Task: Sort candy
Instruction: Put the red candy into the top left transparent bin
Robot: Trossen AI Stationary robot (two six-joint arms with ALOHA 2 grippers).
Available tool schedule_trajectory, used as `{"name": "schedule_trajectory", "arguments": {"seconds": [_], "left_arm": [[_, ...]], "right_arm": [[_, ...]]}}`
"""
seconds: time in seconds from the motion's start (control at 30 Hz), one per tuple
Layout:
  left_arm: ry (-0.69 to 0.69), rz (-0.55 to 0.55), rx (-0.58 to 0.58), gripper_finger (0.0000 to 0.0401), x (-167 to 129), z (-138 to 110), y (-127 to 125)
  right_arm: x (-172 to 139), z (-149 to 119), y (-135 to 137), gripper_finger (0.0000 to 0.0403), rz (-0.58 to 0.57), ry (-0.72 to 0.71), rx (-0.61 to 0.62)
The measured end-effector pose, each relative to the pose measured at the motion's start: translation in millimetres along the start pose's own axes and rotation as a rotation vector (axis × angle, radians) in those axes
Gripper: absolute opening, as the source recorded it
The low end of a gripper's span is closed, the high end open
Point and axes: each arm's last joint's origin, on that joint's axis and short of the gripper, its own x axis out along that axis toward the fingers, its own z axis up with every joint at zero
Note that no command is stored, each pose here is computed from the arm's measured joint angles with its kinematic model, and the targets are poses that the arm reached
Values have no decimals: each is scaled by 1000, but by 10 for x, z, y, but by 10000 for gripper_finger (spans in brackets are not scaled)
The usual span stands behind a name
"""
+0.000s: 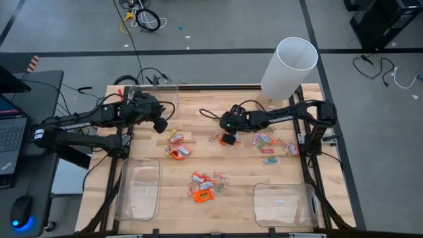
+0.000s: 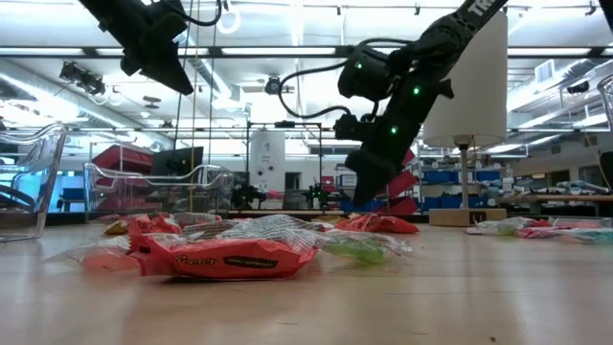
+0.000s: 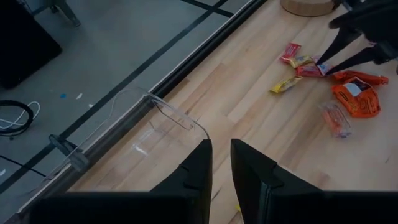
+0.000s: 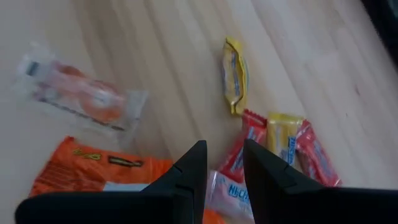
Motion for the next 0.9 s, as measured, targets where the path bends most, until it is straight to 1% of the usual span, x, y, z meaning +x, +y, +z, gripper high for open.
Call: {"name": "schedule_trajectory", "arguments": {"seconds": [0.13, 0.27, 0.4, 0.9], "left_arm": [[1, 0, 3, 63, 0, -1, 0], [1, 0, 5, 63, 0, -1, 0], [0, 0, 21, 63, 0, 0, 0], [0, 0, 25, 63, 1, -1, 0]], "right_arm": [[72, -28, 10, 91, -41, 12, 71], [100, -34, 1, 91, -57, 13, 150], [143, -38, -33, 91, -64, 18, 190], [311, -76, -15, 90, -68, 27, 209]]}}
